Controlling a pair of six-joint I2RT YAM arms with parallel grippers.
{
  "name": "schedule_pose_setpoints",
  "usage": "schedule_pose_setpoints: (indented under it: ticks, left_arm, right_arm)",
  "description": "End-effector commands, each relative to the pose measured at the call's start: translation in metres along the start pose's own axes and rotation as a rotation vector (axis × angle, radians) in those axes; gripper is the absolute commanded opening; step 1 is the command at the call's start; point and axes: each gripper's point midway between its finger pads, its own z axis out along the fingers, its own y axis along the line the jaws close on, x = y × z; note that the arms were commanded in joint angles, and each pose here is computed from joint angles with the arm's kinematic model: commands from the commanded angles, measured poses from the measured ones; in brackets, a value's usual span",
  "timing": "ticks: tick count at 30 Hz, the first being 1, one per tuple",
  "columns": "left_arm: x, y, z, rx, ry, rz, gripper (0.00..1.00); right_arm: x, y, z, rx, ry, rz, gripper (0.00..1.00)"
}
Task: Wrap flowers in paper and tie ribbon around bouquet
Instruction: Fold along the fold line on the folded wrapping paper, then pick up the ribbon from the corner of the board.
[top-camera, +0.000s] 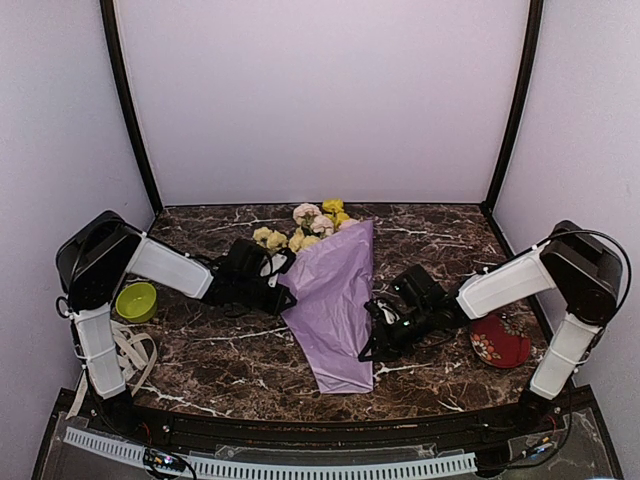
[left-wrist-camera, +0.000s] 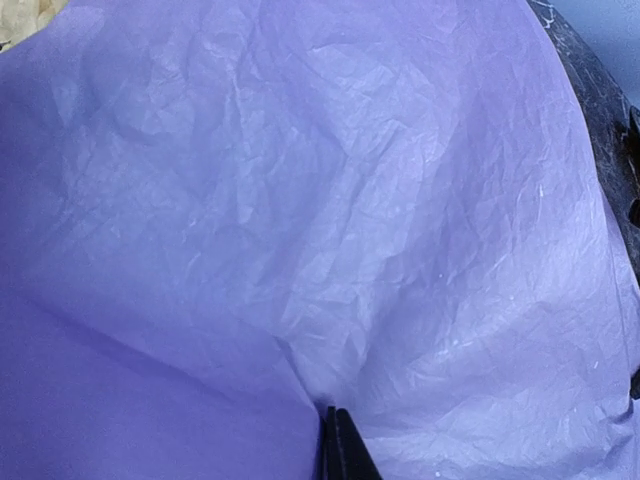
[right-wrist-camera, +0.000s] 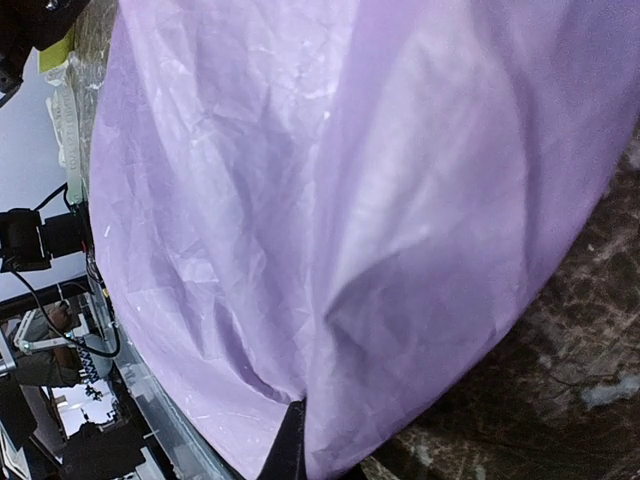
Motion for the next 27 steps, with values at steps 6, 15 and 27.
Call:
schedule_pose_setpoints:
  ticks: [6, 15, 27]
  left_arm:
    - [-0.001, 0.031, -0.021, -0.151, 0.051, -0.037, 0.40]
    - [-0.045, 0.083, -0.091, -0.389, -0.011, -0.125, 0.52]
    - [0.049, 0.084, -0.179, -0.574, 0.169, -0.461, 0.54]
  right_arm:
    - [0.003, -0.009, -0.003, 0.036, -0.009, -0.017, 0.00]
    - [-0.004, -0.010, -0.009, 0.082, -0.042, -0.042, 0.00]
    - [-0.020, 0.003, -0.025, 0.189, -0.108, -0.152, 0.00]
